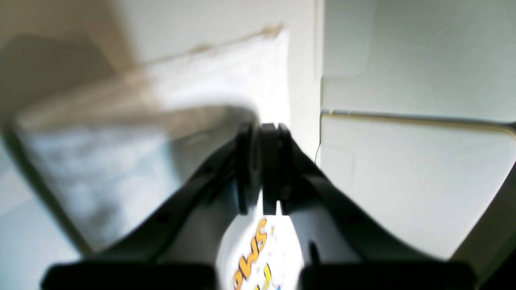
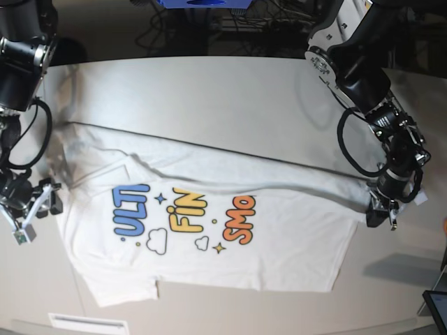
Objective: Fold the T-shirt properly
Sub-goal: 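Lower the held shoulder edge onto the table with both grippers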
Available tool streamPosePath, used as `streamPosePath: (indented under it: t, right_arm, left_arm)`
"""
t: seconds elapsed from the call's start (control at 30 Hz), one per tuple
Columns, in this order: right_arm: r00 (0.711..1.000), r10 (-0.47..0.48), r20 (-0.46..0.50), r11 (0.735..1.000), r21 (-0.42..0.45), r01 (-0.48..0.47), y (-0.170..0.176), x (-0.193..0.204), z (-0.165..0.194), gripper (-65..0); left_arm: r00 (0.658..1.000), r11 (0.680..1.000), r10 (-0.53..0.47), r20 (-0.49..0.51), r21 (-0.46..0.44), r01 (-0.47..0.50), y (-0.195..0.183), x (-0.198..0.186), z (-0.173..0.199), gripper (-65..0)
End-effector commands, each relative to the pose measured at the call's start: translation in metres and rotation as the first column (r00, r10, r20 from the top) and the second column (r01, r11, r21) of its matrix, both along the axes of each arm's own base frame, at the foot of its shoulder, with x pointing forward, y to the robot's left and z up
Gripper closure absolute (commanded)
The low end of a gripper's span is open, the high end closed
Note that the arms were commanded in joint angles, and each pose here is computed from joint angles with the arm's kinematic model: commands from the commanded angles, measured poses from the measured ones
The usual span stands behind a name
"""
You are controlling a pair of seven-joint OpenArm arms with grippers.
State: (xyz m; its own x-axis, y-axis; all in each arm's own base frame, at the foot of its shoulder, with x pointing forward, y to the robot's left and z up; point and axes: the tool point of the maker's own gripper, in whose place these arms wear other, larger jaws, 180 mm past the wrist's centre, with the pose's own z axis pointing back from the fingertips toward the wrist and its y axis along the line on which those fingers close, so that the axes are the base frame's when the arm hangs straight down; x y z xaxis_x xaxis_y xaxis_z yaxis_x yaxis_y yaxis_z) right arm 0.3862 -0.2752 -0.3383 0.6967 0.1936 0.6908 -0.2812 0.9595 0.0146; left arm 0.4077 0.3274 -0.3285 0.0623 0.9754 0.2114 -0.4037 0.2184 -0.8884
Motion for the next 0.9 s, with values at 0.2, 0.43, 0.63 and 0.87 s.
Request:
streamPosePath:
  t: [0.2, 0.43, 0.63, 0.87]
  right_arm:
    - [0.993, 0.039, 0.112, 0.993, -0.115, -0.026, -0.002, -0.002, 0.036, -25.1]
    - [0.991, 0.070, 0.114, 0.988, -0.143, -0.053, 0.009, -0.019, 0.033, -25.1]
    - [0.982, 0.133, 0.138, 0.971, -0.217, -0.101, 0.023, -0.047, 0.043, -25.0]
    - [0.992, 0.116, 0.053, 0.936, -0.340, -0.092, 0.021, -0.079, 0.021, -0.1]
  left_arm:
    - [0.996, 0.998, -0.020, 0.087, 0.053, 0.015, 0.007, 0.007, 0.025, -5.5]
    - [0.982, 0.989, -0.033, 0.184, 0.147, 0.006, 0.012, 0.017, 0.053, -5.5]
    - [0.980, 0.874, -0.185, 0.073, 0.469, 0.130, -0.010, -0.004, 0.066, -4.9]
    - [0.975, 0.452, -0.156, -0.158, 0.867, 0.212, -0.017, -0.028, 0.049, 0.0]
